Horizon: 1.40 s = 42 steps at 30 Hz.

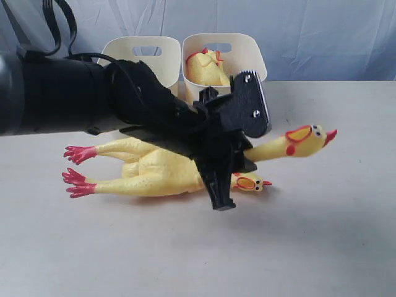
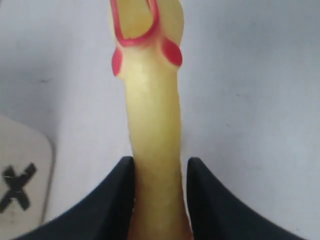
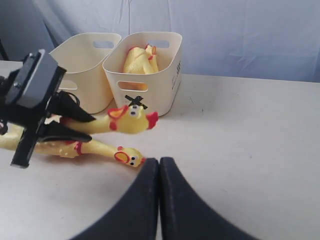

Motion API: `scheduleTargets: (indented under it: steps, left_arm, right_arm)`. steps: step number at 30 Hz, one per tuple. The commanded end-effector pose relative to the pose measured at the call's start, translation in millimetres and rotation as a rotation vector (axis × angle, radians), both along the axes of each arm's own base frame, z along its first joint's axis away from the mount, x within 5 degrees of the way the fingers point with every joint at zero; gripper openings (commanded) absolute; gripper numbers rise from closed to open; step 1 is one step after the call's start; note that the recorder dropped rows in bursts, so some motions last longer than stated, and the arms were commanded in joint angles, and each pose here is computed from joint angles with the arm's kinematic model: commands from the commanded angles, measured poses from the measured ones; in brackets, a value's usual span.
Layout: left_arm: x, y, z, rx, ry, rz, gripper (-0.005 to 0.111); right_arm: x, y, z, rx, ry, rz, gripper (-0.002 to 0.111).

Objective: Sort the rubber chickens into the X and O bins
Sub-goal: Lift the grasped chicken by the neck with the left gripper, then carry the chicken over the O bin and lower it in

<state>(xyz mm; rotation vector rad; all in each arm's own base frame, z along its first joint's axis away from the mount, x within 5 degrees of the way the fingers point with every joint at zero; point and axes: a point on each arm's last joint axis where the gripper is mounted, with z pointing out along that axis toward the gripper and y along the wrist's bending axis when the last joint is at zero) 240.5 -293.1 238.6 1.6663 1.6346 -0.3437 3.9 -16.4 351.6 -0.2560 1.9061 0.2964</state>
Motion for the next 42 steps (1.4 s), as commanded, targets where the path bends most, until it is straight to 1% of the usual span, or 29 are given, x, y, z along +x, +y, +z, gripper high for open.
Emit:
scheduleTargets:
  steps: [1, 3, 6, 11, 14, 15, 16, 17, 21, 22, 23, 24, 25, 28, 31, 36, 42]
  left_arm:
    - [11, 0, 34, -0.138, -0.131, 0.114, 0.0]
    - [20, 2, 49, -0.204, -0.233, 0.189, 0.0]
    - [26, 6, 62, -0.271, -0.326, 0.272, 0.0]
    - [23, 14, 84, -0.335, -0.387, 0.307, 0.0]
    - [16, 23, 104, -0.383, -0.412, 0.315, 0.0]
    - [11, 32, 120, -0.424, -0.428, 0.329, 0.0]
    - [8, 38, 129, -0.444, -0.439, 0.335, 0.0]
    - [6, 54, 145, -0.482, -0.444, 0.363, 0.0]
    - [5, 89, 172, -0.537, -0.467, 0.428, 0.0]
    - [3, 107, 185, -0.561, -0.505, 0.466, 0.0]
    - [2, 115, 190, -0.57, -0.521, 0.481, 0.0]
    - [0, 132, 201, -0.586, -0.556, 0.52, 0.0]
    - [0, 143, 206, -0.593, -0.58, 0.551, 0.0]
    - [9, 170, 212, -0.599, -0.605, 0.651, 0.0]
    - [23, 192, 207, -0.561, -0.614, 0.73, 0.0]
    - [30, 209, 206, -0.535, -0.62, 0.787, 0.0]
    - [31, 212, 205, -0.515, -0.627, 0.785, 0.0]
  right_arm:
    - [0, 0, -1, -0.004, -0.002, -0.004, 0.0]
    - [0, 0, -1, -0.004, -0.002, -0.004, 0.0]
    - [0, 0, -1, -0.004, -0.002, -0.004, 0.0]
    - [0, 0, -1, -0.004, -0.002, -0.004, 0.0]
    - [0, 0, -1, -0.004, -0.002, -0.004, 0.0]
    - [0, 0, -1, -0.004, -0.002, -0.004, 0.0]
    - [0, 0, -1, -0.004, -0.002, -0.004, 0.0]
    - [0, 0, -1, -0.004, -0.002, -0.004, 0.0]
    - [0, 0, -1, -0.004, -0.002, -0.004, 0.0]
    - [0, 0, -1, -0.004, -0.002, -0.004, 0.0]
    - [0, 0, -1, -0.004, -0.002, -0.004, 0.0]
    - [0, 0, -1, -0.004, -0.002, -0.004, 0.0]
    - [0, 0, -1, -0.004, -0.002, -0.004, 0.0]
    - [0, 0, -1, -0.004, -0.002, -0.004, 0.0]
    - [0, 0, -1, -0.004, -0.002, -0.004, 0.0]
    - [0, 0, -1, -0.004, -0.002, -0.004, 0.0]
    - [0, 0, -1, -0.004, -0.002, -0.004, 0.0]
